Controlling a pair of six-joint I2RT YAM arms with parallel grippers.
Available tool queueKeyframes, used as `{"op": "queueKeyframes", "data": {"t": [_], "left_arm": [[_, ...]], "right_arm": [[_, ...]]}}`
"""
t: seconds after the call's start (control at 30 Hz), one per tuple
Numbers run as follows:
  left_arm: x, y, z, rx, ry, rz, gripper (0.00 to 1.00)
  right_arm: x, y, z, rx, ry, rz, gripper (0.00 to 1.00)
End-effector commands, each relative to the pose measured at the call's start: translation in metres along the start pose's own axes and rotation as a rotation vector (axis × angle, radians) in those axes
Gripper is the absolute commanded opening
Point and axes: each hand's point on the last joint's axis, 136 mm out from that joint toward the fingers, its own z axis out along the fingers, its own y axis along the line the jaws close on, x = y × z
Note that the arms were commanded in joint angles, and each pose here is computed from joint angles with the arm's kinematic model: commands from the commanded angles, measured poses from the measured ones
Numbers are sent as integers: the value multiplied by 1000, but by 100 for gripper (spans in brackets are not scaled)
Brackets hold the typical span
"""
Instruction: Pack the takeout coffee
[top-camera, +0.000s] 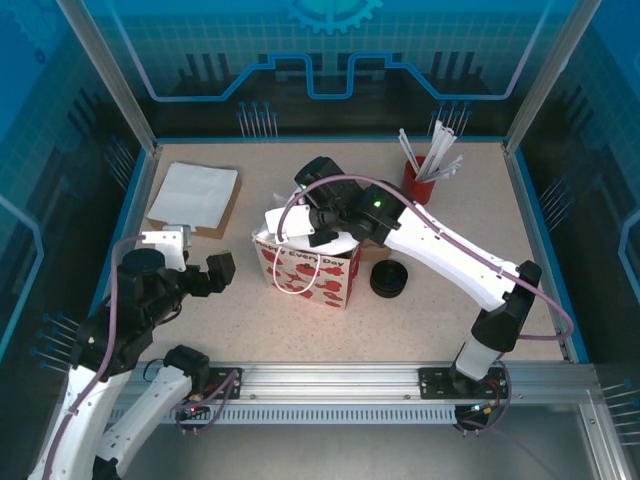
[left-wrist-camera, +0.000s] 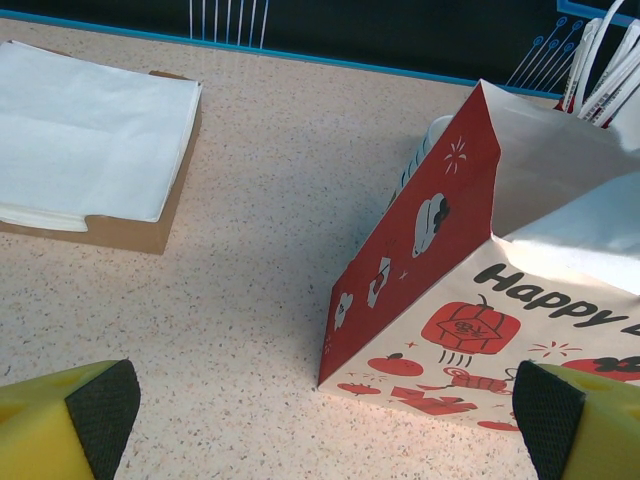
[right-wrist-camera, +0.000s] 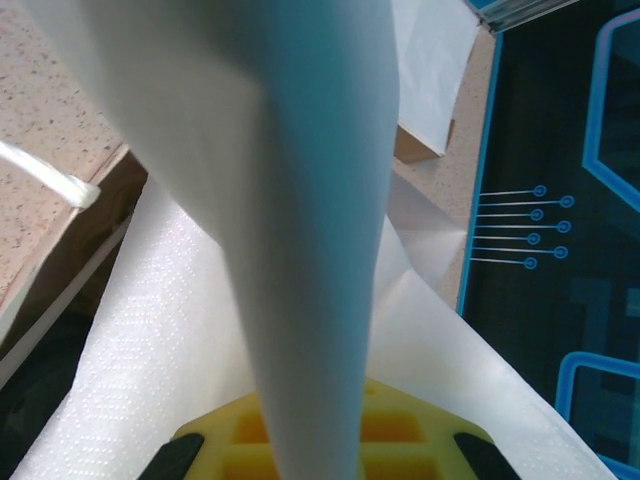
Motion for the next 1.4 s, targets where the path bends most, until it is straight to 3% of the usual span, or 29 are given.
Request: {"op": "queueKeyframes", "data": {"t": [0.0,0.67,1.0,1.37], "left_arm": [[-2,1,-2,-9,-15,20,99],[0,2,1,-13,-7,16,99],[1,2,2,-8,-3,13,99],[2,0,4,0,2,3,99]], "right_arm": [[-4,13,-1,-45,-1,-20,0],[12,64,34,-297,56,92,0],[22,72,39,-398,57,228,0],[44,78,60,-467,158,290,0]]}}
